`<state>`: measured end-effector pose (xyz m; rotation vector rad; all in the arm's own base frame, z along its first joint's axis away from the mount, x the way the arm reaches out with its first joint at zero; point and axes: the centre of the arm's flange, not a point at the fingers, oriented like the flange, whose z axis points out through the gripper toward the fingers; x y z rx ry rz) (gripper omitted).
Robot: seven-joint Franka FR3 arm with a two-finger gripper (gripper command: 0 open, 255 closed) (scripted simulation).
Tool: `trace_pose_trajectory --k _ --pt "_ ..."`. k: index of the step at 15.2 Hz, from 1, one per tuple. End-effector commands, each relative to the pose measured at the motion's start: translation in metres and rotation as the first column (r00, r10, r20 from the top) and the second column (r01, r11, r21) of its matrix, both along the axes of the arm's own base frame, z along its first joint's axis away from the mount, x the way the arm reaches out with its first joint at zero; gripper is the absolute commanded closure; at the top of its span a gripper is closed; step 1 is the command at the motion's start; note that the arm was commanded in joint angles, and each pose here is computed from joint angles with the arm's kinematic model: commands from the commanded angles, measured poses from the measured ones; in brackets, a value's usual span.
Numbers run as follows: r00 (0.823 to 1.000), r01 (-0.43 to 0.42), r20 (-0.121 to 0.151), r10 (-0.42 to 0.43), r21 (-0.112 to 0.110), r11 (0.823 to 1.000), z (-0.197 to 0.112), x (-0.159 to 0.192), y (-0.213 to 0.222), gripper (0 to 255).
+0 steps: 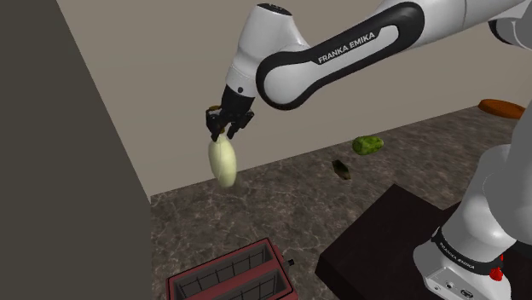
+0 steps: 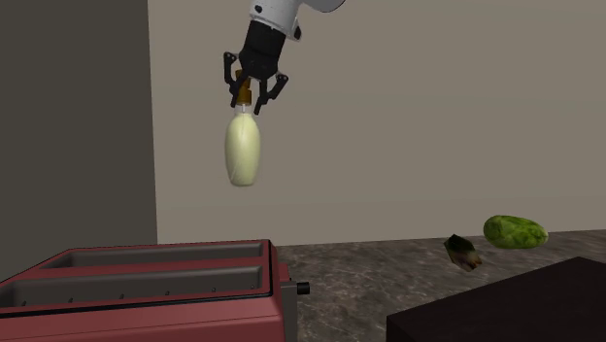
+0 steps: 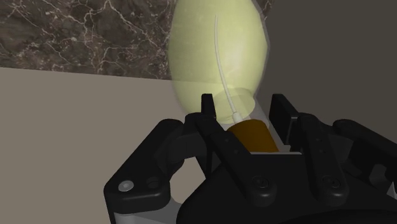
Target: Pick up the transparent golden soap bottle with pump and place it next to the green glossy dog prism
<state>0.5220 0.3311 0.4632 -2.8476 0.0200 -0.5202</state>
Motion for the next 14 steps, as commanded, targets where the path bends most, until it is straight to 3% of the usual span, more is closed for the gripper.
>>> trace_pose_trajectory --k 1,14 --pt "1.000 0.000 0.001 0.000 0.000 1.000 0.012 -0.001 0.000 255" --pt "1.000 0.000 0.001 0.000 0.000 1.000 0.073 -0.004 -0.013 255"
